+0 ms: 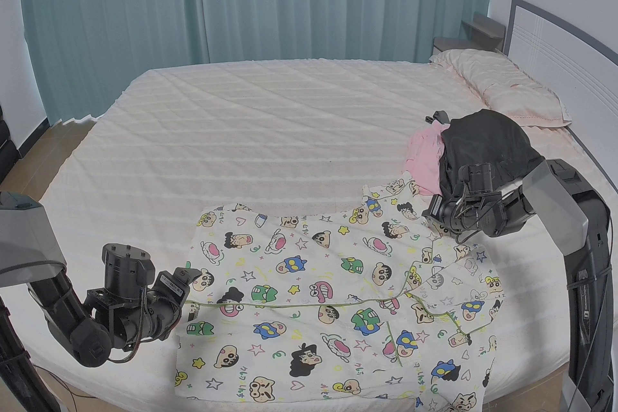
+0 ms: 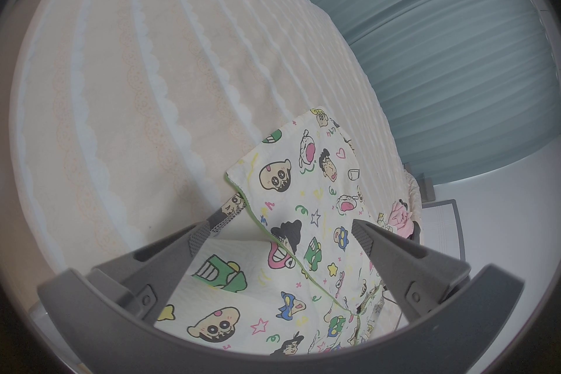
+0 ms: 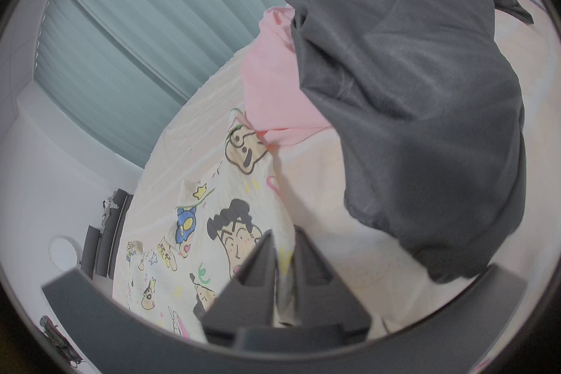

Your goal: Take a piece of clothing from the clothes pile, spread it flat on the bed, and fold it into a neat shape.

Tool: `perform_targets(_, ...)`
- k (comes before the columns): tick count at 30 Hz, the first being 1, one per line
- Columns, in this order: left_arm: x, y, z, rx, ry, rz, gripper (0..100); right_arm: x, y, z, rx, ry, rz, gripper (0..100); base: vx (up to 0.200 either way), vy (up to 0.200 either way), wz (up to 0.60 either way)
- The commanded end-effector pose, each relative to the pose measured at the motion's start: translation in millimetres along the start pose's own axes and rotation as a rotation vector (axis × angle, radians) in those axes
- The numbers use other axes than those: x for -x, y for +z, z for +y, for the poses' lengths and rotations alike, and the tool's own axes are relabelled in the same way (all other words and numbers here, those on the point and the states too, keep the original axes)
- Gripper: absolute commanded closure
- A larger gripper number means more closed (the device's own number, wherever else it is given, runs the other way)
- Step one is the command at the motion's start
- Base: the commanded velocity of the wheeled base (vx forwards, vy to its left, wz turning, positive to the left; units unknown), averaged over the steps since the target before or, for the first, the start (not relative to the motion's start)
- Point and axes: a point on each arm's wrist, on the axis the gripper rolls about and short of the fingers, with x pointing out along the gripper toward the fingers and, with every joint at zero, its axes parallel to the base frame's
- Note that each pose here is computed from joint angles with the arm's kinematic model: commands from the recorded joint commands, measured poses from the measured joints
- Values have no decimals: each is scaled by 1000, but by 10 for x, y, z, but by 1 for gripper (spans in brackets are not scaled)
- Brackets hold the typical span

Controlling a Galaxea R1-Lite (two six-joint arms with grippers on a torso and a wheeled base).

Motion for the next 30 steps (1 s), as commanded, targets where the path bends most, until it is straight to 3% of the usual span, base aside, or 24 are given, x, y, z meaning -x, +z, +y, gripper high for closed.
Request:
perform_targets(1, -4, -10, 2, -2, 2, 3, 0, -3, 75, -118, -17, -16, -27, 100, 0, 0, 0)
perform_targets(14, -7, -7, 5, -1, 4, 1, 0, 13, 168, -211, -20, -26, -100, 100, 0, 0, 0)
perform_targets(24, -11, 6, 13, 1, 7, -3, 0, 5, 325, -115, -22, 22, -253, 100, 0, 0, 0)
perform_targets(30, -13, 10, 10, 2, 6, -5, 0, -5, 304, -115, -25, 10, -249, 100, 0, 0, 0)
